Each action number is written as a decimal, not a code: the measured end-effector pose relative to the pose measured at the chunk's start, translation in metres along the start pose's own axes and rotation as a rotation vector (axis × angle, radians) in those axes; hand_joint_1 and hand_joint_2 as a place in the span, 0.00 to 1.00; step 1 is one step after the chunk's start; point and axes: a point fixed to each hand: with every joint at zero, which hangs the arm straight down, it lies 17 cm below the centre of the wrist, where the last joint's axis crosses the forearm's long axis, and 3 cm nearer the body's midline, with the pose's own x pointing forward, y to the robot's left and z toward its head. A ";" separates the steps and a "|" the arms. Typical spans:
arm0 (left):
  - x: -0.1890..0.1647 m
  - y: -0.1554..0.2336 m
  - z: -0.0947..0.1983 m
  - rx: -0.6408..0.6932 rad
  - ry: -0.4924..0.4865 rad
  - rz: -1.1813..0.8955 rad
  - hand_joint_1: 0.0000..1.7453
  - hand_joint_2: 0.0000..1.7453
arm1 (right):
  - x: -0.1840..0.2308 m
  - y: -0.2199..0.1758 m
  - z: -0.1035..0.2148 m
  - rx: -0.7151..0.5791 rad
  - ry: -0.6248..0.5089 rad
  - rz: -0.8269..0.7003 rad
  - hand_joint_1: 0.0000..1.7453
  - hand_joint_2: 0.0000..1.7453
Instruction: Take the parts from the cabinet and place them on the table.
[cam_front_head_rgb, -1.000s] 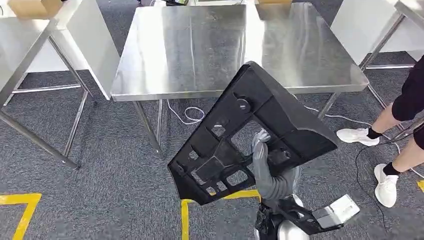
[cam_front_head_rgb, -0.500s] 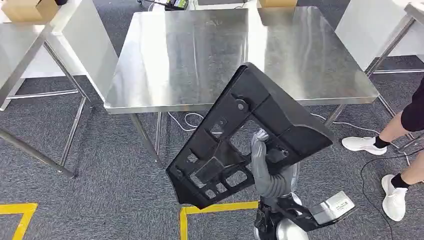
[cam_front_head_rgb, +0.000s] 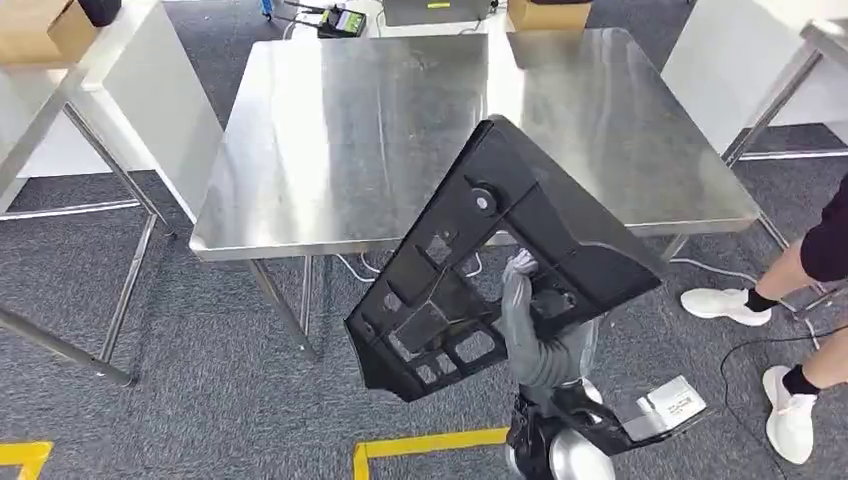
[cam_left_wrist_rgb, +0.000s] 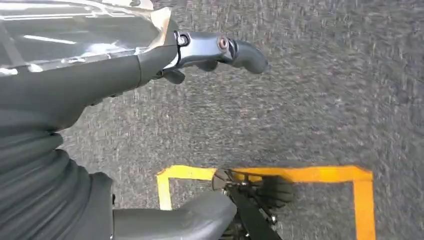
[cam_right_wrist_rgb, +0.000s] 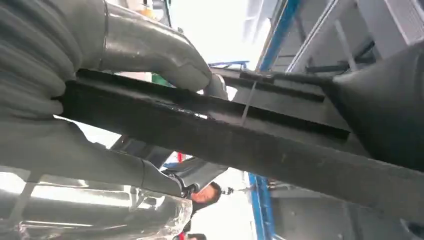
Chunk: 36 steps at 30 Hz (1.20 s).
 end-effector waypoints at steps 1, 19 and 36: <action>-0.001 0.000 0.000 -0.001 0.001 0.000 0.00 1.00 | 0.000 0.000 -0.001 0.000 -0.002 0.001 1.00 1.00; 0.001 -0.006 0.001 -0.006 0.000 0.006 0.00 1.00 | -0.007 -0.005 -0.004 -0.010 0.000 0.030 1.00 1.00; 0.003 -0.013 0.003 -0.017 -0.023 0.009 0.00 1.00 | 0.032 -0.023 -0.106 0.048 -0.249 0.473 1.00 1.00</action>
